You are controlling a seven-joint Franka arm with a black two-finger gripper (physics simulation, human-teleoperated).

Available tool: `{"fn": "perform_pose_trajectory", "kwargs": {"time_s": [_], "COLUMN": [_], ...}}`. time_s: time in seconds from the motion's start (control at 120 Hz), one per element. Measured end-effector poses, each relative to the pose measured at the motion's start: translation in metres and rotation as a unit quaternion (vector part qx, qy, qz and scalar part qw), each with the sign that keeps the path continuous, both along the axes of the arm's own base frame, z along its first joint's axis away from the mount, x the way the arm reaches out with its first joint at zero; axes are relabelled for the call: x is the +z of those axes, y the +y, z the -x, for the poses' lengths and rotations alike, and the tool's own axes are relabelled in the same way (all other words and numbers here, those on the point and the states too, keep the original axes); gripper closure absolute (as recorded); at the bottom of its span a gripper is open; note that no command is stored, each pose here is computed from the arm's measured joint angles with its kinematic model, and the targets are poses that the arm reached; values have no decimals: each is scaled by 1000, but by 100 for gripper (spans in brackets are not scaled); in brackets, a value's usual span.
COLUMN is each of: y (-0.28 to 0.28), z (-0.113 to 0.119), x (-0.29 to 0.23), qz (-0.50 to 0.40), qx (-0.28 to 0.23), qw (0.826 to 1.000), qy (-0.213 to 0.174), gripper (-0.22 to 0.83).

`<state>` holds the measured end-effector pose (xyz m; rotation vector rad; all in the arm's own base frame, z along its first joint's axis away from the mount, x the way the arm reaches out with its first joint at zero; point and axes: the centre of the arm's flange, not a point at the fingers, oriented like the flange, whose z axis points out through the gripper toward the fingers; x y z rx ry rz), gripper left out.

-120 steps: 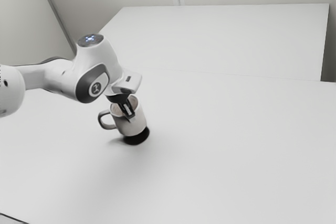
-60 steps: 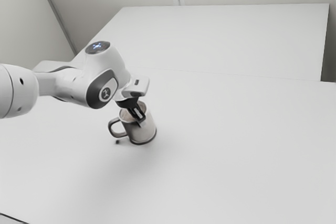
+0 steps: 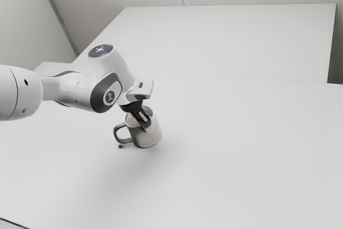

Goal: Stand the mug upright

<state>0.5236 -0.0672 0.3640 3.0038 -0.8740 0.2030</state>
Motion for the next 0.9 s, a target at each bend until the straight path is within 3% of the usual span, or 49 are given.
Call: {"fn": "perform_pose_trajectory", "kwargs": {"time_s": [0.142, 0.317, 0.425, 0.517, 0.6, 0.717, 0.9], "y": [1, 1, -1, -1, 24, 73, 81], "z": [0, -6, -34, -76, -96, -102, -99], "x": [4, 38, 76, 110, 143, 195, 239], "qz": [4, 9, 13, 11, 10, 3, -9], "qx": [1, 1, 0, 3, 28, 85, 111], "qw": [1000, 999, 998, 998, 997, 995, 994], "qy": [-3, -33, -56, -63, -66, -49, -12], "gripper": [33, 16, 10, 7, 6, 4, 3]}}
